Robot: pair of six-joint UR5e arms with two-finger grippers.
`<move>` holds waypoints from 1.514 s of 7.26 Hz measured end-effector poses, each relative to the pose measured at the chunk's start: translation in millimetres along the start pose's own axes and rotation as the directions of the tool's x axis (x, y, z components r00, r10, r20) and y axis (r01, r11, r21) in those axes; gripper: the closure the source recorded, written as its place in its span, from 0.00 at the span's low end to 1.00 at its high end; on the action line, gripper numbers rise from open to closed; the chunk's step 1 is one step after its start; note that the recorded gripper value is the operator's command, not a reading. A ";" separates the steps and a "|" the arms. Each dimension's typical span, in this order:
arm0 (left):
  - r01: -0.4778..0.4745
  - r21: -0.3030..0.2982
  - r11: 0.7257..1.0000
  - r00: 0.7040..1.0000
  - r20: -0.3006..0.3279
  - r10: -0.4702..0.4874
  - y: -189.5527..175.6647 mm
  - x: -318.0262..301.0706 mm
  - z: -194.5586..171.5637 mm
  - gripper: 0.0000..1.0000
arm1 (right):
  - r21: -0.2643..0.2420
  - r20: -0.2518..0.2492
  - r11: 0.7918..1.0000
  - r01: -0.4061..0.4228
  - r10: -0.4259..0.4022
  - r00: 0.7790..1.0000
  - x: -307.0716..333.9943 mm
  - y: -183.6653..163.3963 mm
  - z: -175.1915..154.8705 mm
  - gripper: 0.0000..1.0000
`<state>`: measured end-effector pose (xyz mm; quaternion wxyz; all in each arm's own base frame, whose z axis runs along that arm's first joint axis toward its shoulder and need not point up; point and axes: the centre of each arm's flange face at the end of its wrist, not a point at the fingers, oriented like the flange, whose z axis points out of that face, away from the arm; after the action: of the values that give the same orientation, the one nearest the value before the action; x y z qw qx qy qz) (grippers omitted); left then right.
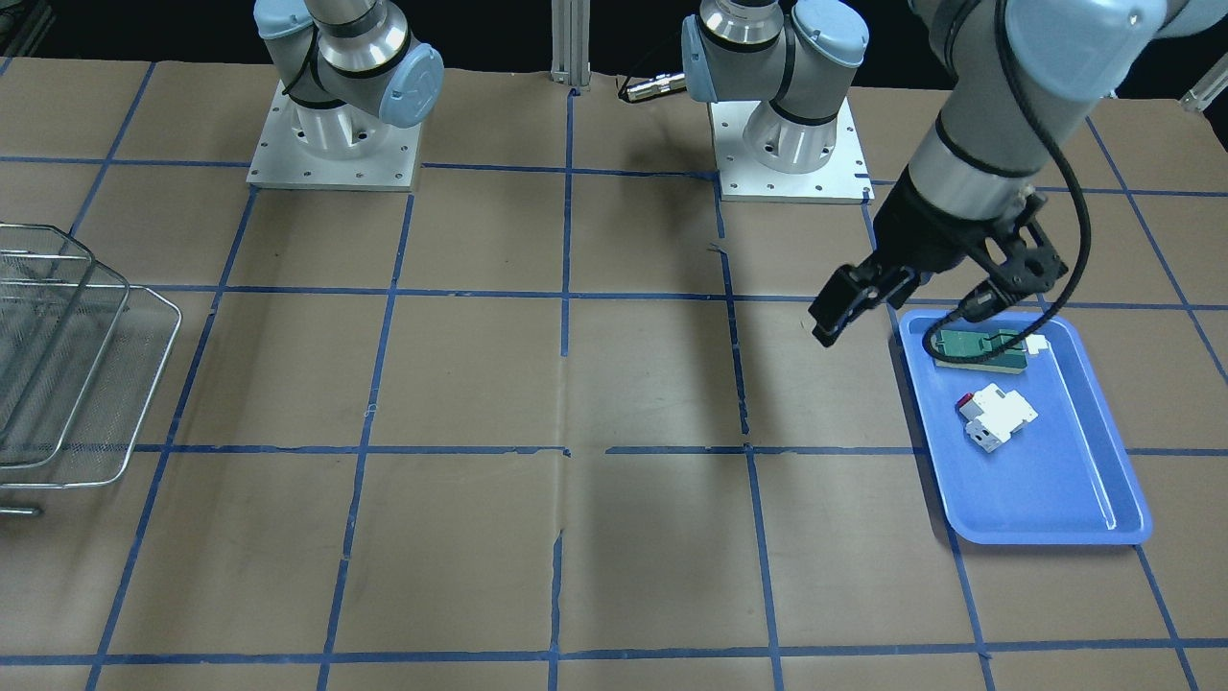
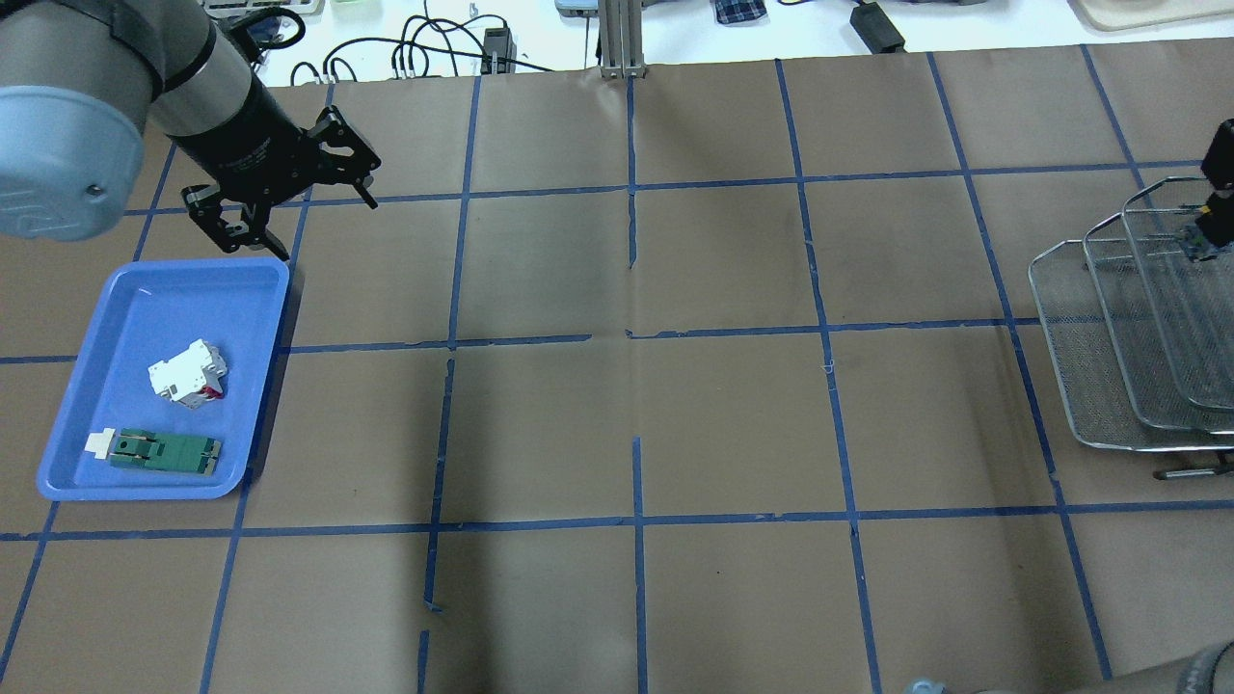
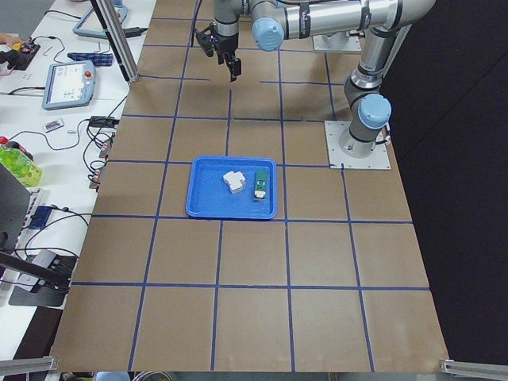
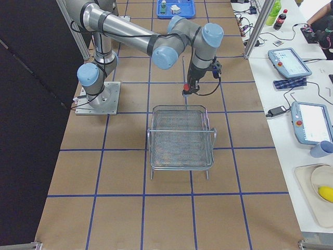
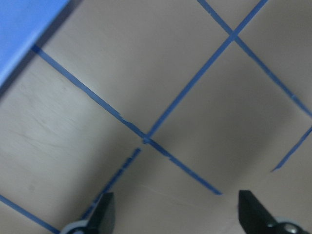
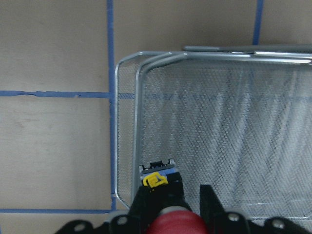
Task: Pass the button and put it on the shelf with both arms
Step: 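Lower the red button onto the mesh shelf and open the right gripper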
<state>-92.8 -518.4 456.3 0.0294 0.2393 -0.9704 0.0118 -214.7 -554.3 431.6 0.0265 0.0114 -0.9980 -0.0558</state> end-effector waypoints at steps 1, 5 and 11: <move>-0.056 -0.001 0.998 0.998 0.000 0.056 15.2 -2.3 -15.3 0.00 | 0.009 -0.017 1.000 -0.012 0.012 1.000 19.6 2.9 8.7 0.85; -0.267 -0.028 0.963 0.961 0.067 0.268 36.8 -16.0 -24.0 0.00 | -0.062 -0.088 0.997 -0.042 0.036 0.995 44.7 6.3 37.3 0.70; -0.419 -0.093 0.903 0.901 0.080 0.426 52.9 -23.4 -24.4 0.00 | -0.044 -0.120 0.998 -0.041 0.035 0.992 52.0 -0.9 43.1 0.00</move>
<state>-95.6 -459.8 478.7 -0.0128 0.0223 -0.9992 -0.0294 -268.9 -551.7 391.5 0.0873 -0.0050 -0.9931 -0.0777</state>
